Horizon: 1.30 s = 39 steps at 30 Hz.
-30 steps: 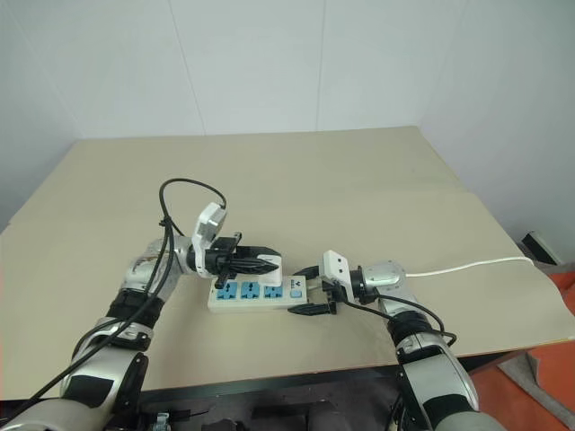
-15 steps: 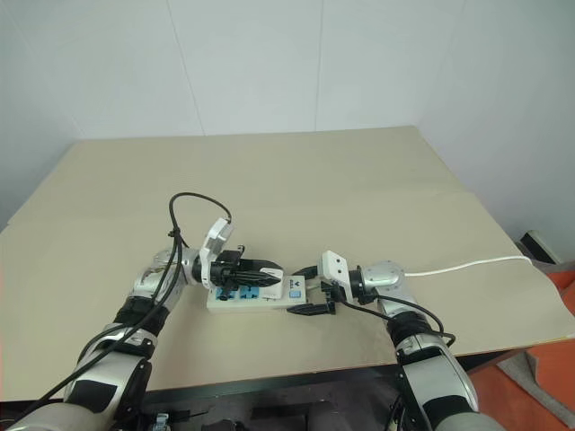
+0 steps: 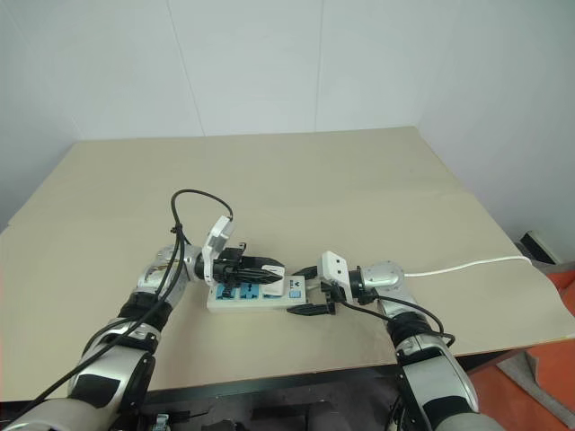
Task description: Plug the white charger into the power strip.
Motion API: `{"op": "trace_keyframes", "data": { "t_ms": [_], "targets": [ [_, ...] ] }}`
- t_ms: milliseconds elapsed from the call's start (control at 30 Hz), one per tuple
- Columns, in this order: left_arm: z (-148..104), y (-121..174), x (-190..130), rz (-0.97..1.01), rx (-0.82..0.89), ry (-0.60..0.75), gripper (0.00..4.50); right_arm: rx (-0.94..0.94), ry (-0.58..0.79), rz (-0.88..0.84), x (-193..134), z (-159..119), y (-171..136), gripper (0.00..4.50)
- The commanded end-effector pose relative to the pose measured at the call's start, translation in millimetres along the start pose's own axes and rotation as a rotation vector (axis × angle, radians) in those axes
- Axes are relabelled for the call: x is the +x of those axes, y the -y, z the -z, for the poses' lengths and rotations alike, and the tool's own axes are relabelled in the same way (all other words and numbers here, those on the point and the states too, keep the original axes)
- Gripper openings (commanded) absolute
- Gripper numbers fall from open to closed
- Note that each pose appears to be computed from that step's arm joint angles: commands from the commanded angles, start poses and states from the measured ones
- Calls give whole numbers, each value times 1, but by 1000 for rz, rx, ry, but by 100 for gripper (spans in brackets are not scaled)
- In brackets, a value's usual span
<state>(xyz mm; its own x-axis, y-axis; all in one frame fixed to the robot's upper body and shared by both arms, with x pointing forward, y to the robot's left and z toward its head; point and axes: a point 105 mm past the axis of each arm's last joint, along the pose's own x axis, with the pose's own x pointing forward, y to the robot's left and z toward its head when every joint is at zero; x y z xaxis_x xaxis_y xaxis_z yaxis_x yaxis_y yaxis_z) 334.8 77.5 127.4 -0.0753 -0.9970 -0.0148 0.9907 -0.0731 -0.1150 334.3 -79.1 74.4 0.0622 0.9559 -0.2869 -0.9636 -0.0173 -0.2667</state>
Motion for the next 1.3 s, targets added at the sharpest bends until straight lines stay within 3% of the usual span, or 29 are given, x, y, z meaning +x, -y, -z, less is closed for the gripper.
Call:
{"op": "trace_keyframes", "data": {
  "t_ms": [33, 633, 833, 1300],
  "targets": [
    [-6, -3, -2, -11, 38, -12, 102, 75, -91, -83, 10, 27, -24, 341],
    [5, 14, -1, -52, 266, -2, 102, 75, -76, -90, 11, 27, -28, 341],
    [11, 15, -3, -76, 269, 8, 102, 70, -71, -92, 12, 25, -26, 341],
    [61, 19, -18, -147, 206, -99, 102, 64, -79, -95, 10, 27, -29, 341]
  ]
}}
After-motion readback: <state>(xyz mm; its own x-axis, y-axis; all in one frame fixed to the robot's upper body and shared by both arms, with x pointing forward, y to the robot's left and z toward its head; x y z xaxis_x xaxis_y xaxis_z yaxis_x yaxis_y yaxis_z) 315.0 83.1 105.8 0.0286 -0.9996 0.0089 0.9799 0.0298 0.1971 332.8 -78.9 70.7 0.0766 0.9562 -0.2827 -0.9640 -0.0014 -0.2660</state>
